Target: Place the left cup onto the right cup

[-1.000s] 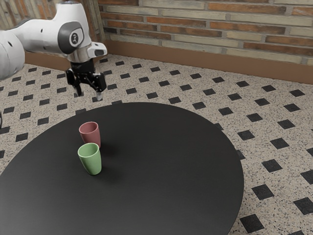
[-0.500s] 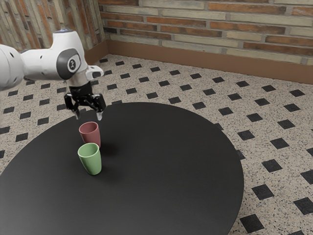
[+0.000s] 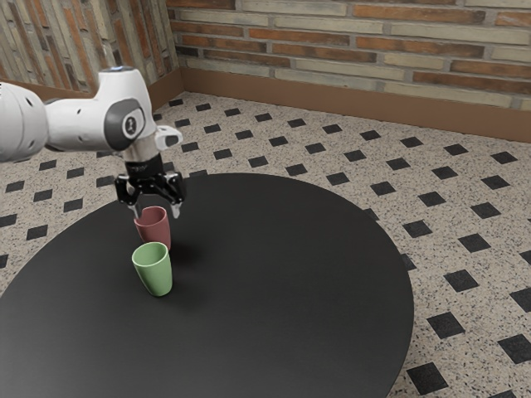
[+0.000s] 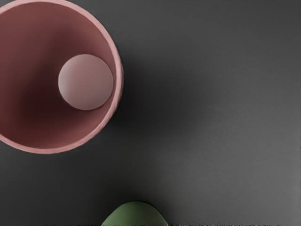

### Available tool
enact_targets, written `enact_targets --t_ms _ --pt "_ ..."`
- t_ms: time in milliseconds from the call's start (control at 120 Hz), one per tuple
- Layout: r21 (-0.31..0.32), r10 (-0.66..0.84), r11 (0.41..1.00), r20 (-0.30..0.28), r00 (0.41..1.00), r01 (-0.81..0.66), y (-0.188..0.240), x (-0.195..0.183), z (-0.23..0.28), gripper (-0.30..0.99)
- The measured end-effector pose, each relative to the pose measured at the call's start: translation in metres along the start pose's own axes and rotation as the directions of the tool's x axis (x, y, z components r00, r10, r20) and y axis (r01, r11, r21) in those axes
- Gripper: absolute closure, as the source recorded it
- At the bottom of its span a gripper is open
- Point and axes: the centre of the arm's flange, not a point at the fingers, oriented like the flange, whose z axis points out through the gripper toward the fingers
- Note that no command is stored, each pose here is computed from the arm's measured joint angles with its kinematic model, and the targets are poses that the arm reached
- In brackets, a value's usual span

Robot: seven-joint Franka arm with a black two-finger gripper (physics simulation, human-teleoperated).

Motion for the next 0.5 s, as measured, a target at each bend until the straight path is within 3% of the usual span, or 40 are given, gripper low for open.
enact_targets --t_ms 308,500 --pt "0.014 -0.059 0.998 0.014 0.998 0.059 0.000 0.002 0.013 0.14" --pt "0.022 -0.077 0.997 -0.013 0.997 0.078 0.002 0.014 0.013 0.16"
